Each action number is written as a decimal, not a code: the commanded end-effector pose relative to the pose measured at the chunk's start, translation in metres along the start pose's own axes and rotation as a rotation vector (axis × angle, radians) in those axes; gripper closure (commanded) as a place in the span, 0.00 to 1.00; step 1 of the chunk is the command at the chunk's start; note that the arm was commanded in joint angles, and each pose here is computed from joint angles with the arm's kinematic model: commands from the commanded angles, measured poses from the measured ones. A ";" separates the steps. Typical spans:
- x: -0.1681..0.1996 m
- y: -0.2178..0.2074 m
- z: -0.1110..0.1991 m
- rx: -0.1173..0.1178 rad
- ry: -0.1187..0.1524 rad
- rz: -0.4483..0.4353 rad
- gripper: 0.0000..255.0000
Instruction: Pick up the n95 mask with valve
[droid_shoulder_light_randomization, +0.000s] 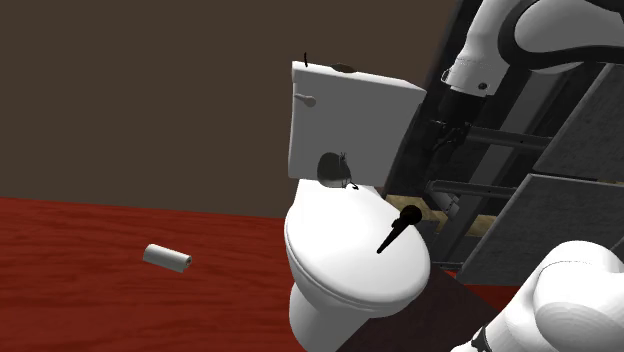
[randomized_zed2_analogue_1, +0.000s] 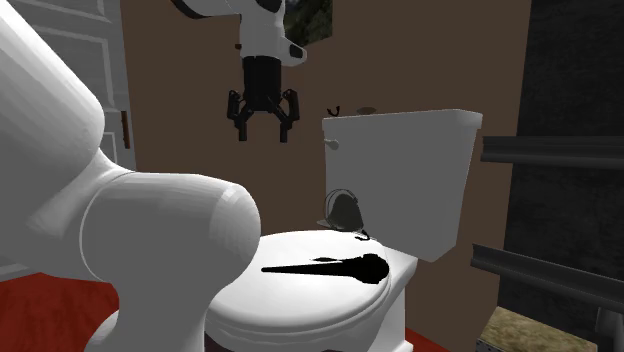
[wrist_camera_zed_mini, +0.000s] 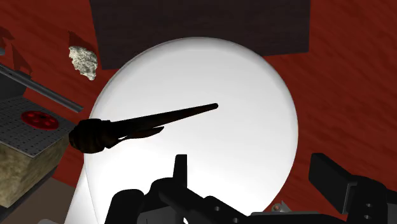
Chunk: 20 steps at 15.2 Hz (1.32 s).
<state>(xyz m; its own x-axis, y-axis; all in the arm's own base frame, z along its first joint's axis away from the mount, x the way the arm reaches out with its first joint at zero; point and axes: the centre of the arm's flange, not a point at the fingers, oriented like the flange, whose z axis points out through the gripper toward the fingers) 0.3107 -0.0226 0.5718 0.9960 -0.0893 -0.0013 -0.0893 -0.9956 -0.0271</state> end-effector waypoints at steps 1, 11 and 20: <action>0.000 0.000 0.000 0.000 0.000 0.000 0.00; 0.116 0.027 0.048 0.061 0.035 0.154 0.00; 0.217 0.063 0.089 0.116 0.067 0.292 0.00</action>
<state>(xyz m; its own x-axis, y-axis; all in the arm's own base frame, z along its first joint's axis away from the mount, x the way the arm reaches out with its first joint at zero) 0.5095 -0.0977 0.4875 0.9320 -0.3604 0.0377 -0.3519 -0.9251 -0.1427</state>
